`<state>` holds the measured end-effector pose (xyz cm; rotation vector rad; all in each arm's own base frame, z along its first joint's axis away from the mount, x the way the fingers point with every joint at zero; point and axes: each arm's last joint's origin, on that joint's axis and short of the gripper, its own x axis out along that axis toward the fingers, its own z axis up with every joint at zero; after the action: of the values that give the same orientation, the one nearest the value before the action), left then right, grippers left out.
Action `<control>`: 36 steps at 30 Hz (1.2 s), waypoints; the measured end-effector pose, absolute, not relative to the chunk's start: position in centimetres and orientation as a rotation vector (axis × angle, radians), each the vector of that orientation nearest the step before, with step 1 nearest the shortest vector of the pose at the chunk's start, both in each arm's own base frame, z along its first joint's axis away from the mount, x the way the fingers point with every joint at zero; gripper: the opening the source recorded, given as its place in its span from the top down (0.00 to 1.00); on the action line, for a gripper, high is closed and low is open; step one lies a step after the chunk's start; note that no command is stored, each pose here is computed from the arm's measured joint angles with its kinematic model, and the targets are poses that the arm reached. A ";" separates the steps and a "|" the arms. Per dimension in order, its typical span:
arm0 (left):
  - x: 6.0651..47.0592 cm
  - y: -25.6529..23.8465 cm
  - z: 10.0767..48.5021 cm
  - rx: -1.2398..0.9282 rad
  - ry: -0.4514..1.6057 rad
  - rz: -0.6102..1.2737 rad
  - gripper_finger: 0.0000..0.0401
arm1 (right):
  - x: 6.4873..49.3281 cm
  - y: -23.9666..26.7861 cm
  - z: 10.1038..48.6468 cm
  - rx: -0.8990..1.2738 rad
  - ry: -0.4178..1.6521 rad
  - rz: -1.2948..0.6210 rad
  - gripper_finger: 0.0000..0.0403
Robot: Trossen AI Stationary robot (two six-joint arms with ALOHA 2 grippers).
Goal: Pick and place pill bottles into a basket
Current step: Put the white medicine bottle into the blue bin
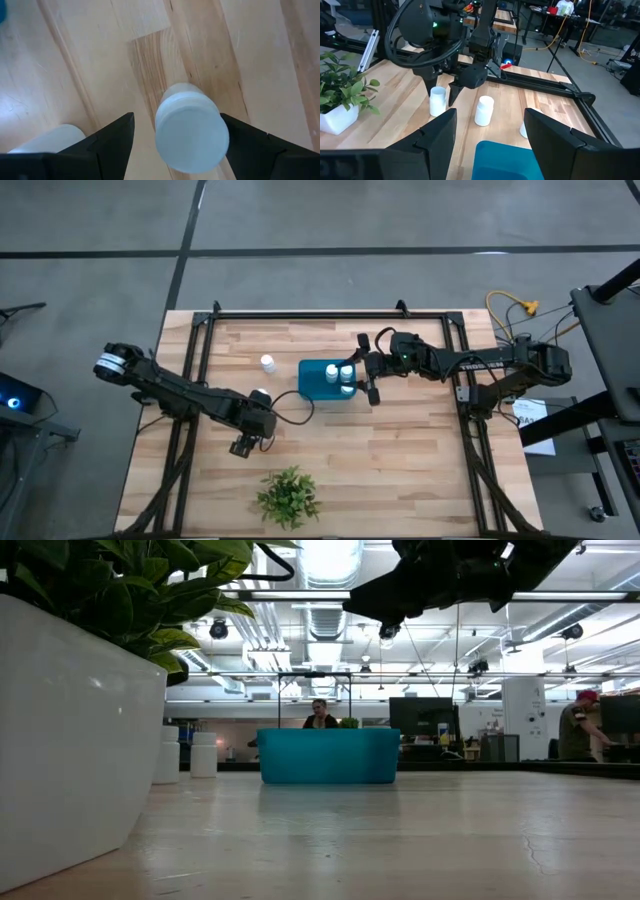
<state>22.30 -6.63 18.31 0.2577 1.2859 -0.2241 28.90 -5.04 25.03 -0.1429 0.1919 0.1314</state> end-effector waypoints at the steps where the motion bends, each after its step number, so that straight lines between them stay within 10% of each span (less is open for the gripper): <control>1: 22.3 -6.6 18.3 0.258 1.288 -0.224 0.34 | 28.9 -5.0 25.0 -0.143 0.192 0.131 0.44; 19: 22.4 -6.6 18.2 0.261 1.290 -0.221 0.61 | 28.9 -5.0 25.1 -0.147 0.189 0.130 0.44; 36: 24.4 -6.7 21.5 0.236 1.171 -0.114 0.61 | 29.0 -5.1 25.5 -0.153 0.143 0.122 0.44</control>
<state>24.36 -6.71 21.54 0.2362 1.1706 -0.1138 29.00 -5.08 25.52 -0.1527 0.1434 0.1223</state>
